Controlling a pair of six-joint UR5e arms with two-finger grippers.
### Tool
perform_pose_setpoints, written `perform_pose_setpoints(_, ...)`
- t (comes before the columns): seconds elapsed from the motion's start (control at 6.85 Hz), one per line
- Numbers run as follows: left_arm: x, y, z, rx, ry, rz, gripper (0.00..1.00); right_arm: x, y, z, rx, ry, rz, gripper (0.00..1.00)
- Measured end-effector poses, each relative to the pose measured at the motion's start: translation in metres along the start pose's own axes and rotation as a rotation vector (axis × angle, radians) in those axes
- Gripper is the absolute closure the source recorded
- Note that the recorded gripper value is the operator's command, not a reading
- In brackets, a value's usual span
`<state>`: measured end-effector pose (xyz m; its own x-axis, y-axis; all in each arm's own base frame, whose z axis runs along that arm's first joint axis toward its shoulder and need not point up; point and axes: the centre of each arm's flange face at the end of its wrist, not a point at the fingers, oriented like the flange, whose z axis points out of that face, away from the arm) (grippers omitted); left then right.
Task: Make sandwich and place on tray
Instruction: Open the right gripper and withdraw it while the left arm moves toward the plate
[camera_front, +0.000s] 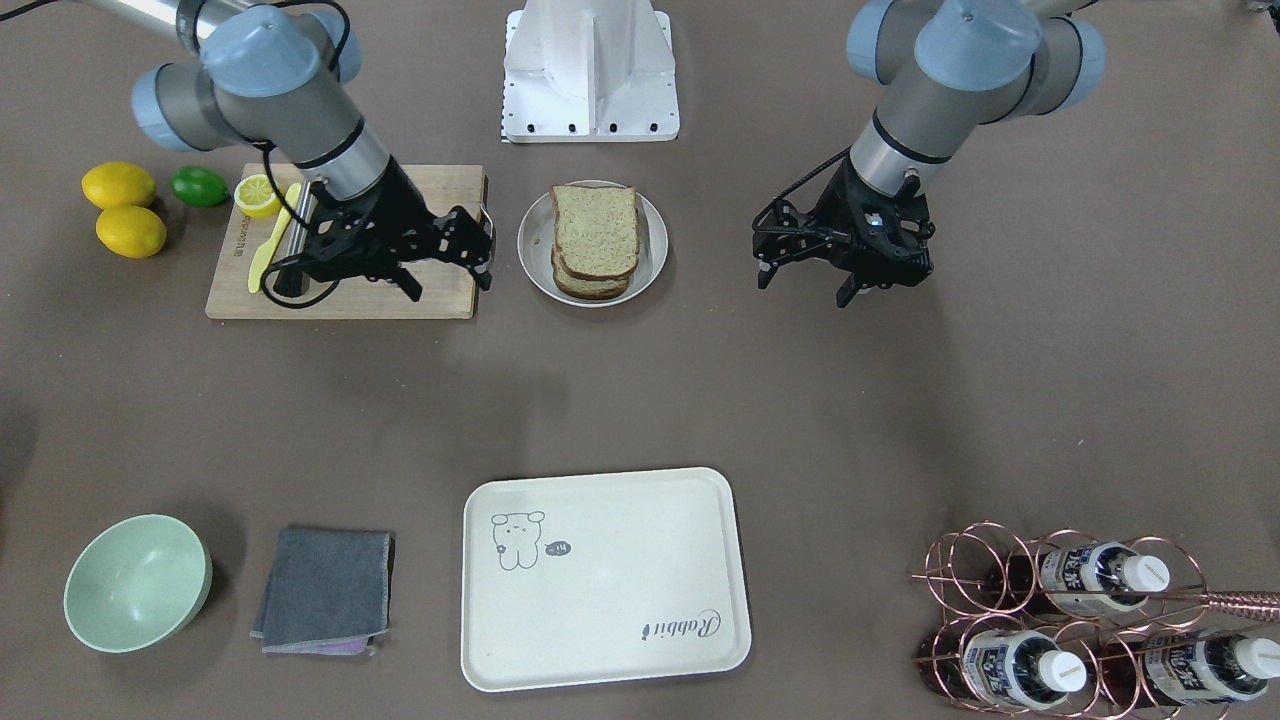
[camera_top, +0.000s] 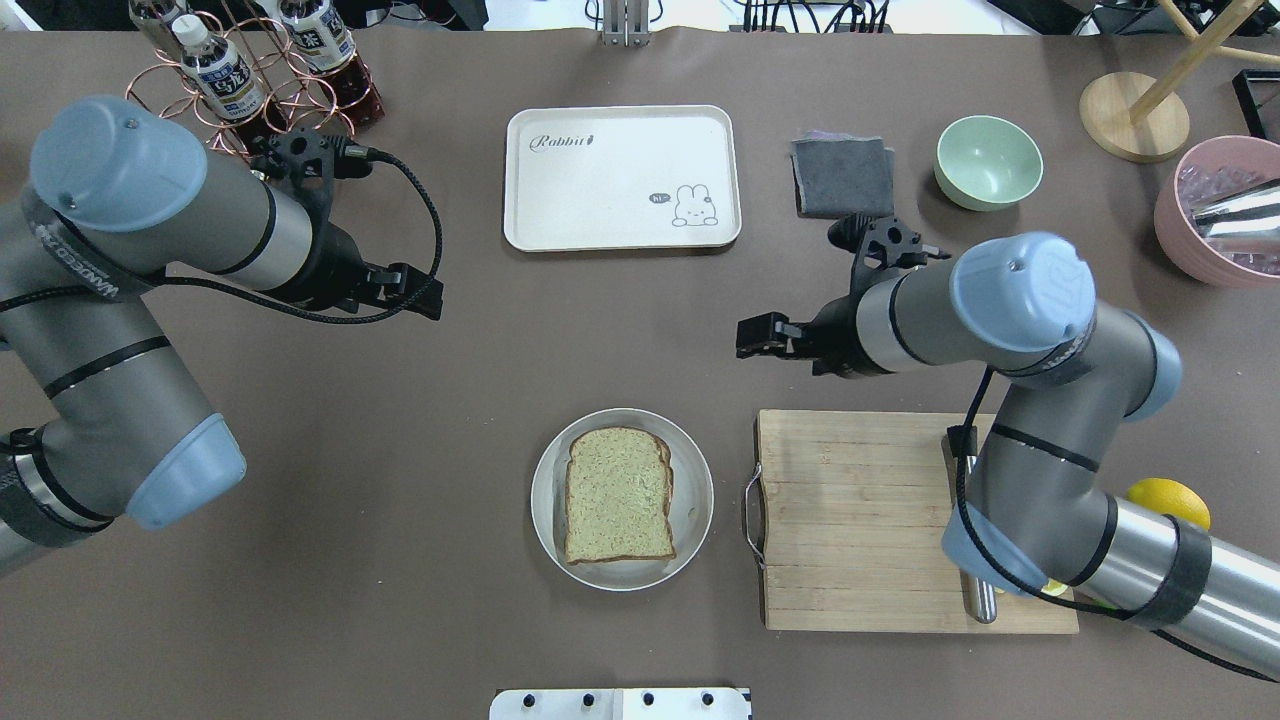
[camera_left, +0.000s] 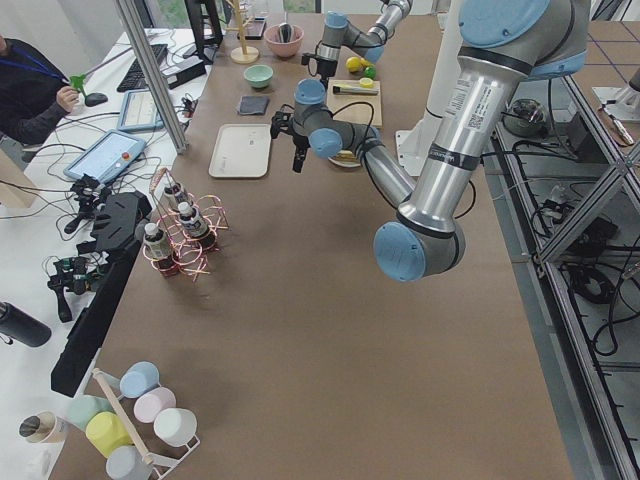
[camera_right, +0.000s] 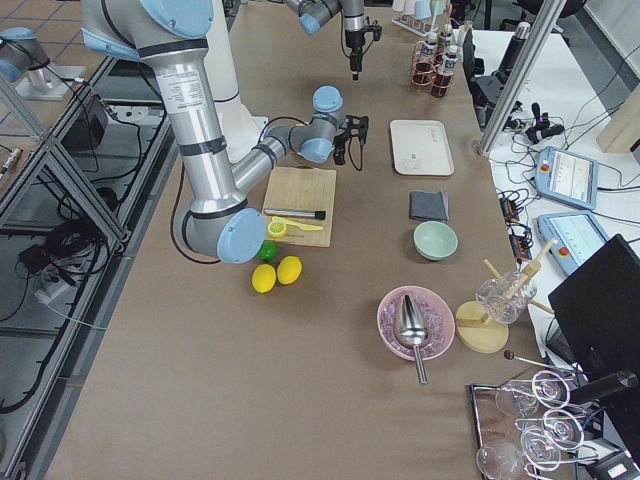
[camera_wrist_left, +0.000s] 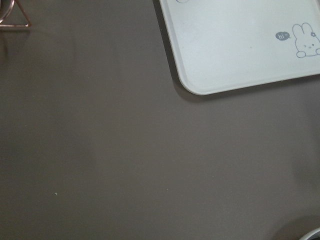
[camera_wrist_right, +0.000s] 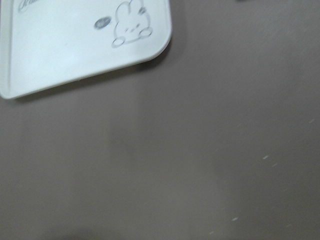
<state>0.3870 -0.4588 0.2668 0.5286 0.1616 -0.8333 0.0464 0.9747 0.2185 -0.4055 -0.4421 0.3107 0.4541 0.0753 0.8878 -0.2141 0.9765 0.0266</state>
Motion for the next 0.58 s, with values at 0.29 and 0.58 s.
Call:
perform_pose_setpoints(0.29, 0.022, 0.018, 0.013, -0.026, 0.016, -0.001, 0.01, 0.075, -0.082, -0.042, -0.003, 0.203, -0.096, 0.0)
perform_pose_setpoints(0.58, 0.058, 0.041, 0.023, -0.036, 0.043, -0.039, 0.02, 0.181, -0.144, -0.106, -0.055, 0.366, -0.233, 0.0)
